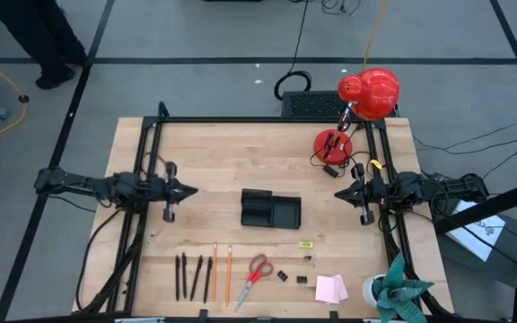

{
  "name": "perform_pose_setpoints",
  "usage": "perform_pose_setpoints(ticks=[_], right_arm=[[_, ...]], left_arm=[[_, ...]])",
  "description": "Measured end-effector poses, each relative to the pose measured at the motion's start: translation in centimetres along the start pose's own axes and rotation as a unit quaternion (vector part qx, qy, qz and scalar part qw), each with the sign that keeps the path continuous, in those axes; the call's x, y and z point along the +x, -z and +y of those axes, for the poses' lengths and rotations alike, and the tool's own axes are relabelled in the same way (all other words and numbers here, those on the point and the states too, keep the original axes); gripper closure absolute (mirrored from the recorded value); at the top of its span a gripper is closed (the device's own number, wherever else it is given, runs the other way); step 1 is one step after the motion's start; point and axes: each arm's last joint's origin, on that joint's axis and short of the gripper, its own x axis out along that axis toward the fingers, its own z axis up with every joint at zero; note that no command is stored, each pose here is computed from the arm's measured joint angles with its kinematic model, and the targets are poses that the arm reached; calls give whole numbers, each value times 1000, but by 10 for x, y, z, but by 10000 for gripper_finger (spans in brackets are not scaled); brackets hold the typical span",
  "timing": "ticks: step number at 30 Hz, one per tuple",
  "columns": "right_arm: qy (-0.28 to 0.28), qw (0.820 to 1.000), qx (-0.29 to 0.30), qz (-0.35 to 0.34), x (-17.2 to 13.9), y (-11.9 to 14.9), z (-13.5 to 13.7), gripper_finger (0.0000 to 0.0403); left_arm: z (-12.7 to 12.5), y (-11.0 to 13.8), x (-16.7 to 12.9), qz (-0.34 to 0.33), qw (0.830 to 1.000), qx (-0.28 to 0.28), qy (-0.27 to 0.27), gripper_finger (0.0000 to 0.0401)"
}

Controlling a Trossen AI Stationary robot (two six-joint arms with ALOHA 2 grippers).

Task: Pick and place office supplies into organizer
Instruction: Put the top right binder clip into the desk organizer

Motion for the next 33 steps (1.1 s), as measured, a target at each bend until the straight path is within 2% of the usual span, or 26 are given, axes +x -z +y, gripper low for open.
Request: perform_pose_setpoints(ticks=[7,12,21,23,33], right_arm=[[-1,999,32,7,1,1,0,399],[0,1000,10,7,2,1,0,399],[14,1000,-4,-11,14,-3,-1,383],[11,1000,-2,12,17,1,0,378],[-34,995,-4,92,55,-27,23,369]], left_arm=[[4,-10,-1,-44,996,46,-54,377],[4,-11,-1,-52,997,13,-54,377],[4,-11,-1,-49,997,22,-58,377],[4,-11,-1,-49,997,21,-58,377],[4,-11,-1,-51,997,-14,-56,377]])
